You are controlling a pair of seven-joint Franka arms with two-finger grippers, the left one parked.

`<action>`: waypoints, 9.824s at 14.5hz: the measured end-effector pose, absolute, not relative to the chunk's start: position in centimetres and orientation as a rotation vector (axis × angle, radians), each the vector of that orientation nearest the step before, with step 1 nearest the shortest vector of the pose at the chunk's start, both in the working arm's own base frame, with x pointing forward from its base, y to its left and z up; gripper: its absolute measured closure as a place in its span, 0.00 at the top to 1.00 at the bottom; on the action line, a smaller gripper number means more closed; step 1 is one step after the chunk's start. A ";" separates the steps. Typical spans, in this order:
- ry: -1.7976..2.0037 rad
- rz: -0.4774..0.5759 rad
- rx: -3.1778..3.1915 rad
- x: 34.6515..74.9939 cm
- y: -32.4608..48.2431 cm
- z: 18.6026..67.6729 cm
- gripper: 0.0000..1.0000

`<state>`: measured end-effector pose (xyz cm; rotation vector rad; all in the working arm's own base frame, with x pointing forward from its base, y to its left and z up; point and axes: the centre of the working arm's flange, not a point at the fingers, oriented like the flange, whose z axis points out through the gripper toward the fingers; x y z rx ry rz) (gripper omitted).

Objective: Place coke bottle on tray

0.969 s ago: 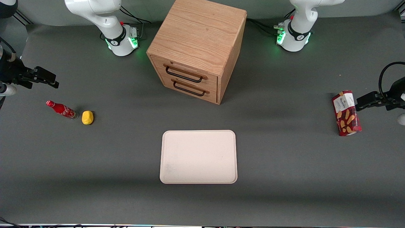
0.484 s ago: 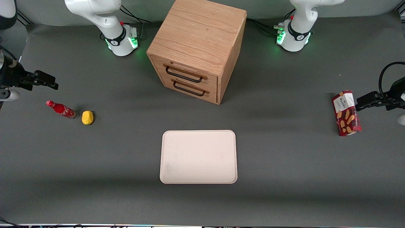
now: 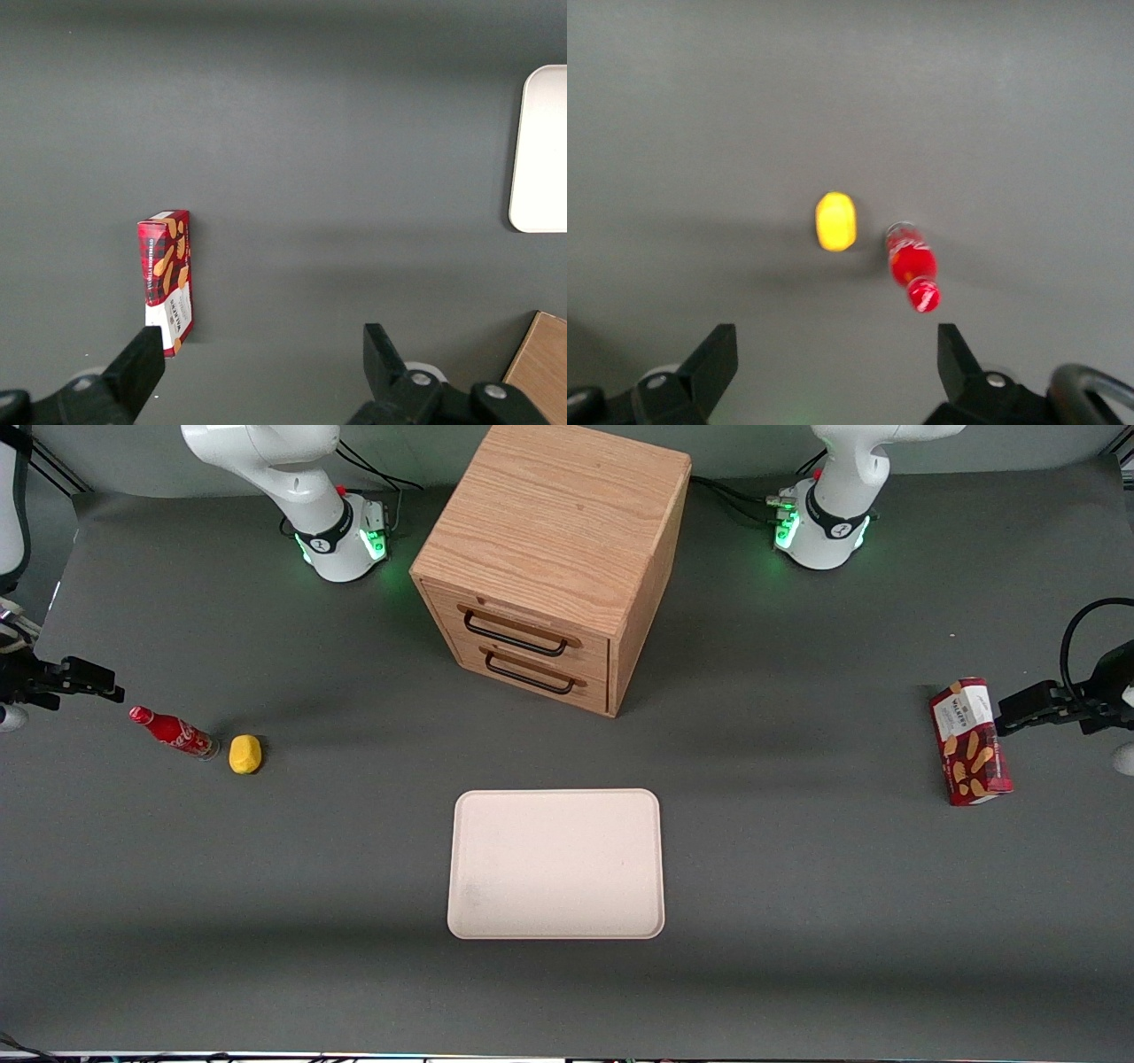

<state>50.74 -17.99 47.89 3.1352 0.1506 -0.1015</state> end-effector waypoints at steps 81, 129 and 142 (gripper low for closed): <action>0.341 -0.083 3.115 63.3 14.1 59.9 0.33; 0.266 0.224 3.159 71.6 30.3 38.1 1.00; -0.223 -0.019 3.127 59.3 11.7 55.8 1.00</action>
